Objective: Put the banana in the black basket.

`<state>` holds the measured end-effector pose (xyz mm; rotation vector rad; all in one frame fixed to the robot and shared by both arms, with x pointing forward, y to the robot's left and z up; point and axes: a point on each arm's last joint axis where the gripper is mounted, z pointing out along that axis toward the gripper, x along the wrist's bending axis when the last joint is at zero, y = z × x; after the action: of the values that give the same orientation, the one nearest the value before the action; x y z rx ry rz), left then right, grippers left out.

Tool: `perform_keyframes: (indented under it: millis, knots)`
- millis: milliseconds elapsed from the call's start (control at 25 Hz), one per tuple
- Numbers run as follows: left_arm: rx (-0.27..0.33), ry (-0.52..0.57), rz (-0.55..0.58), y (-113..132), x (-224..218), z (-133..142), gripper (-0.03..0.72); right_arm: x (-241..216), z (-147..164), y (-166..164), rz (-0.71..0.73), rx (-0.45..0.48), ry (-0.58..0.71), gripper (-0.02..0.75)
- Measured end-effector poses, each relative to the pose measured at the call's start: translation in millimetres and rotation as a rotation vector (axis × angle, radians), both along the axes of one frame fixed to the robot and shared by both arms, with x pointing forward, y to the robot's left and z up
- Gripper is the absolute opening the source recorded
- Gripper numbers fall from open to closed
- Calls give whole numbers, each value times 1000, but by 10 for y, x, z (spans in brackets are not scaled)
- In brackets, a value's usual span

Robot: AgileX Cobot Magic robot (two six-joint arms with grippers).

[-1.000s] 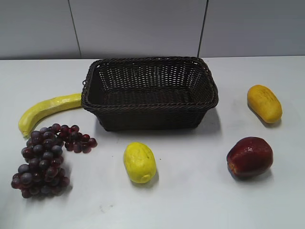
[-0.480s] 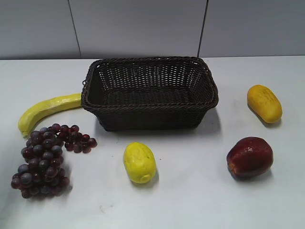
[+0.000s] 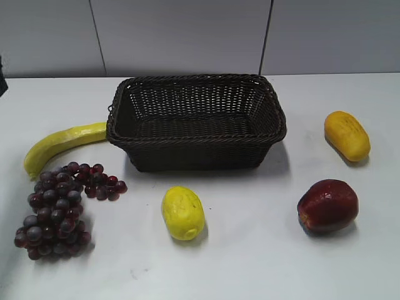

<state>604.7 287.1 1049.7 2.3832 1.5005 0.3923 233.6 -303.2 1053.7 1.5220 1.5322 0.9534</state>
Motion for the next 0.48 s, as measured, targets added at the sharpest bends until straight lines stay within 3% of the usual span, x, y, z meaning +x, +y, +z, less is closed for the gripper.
perform_keyframes:
  millis: [200, 480]
  knots:
    - [30, 43, -129, -146, 236, -179, 516, 0, 0, 0, 0, 0, 0, 552]
    - [78, 133, -366, -605, 400, -665, 516, 0, 0, 0, 0, 0, 0, 552]
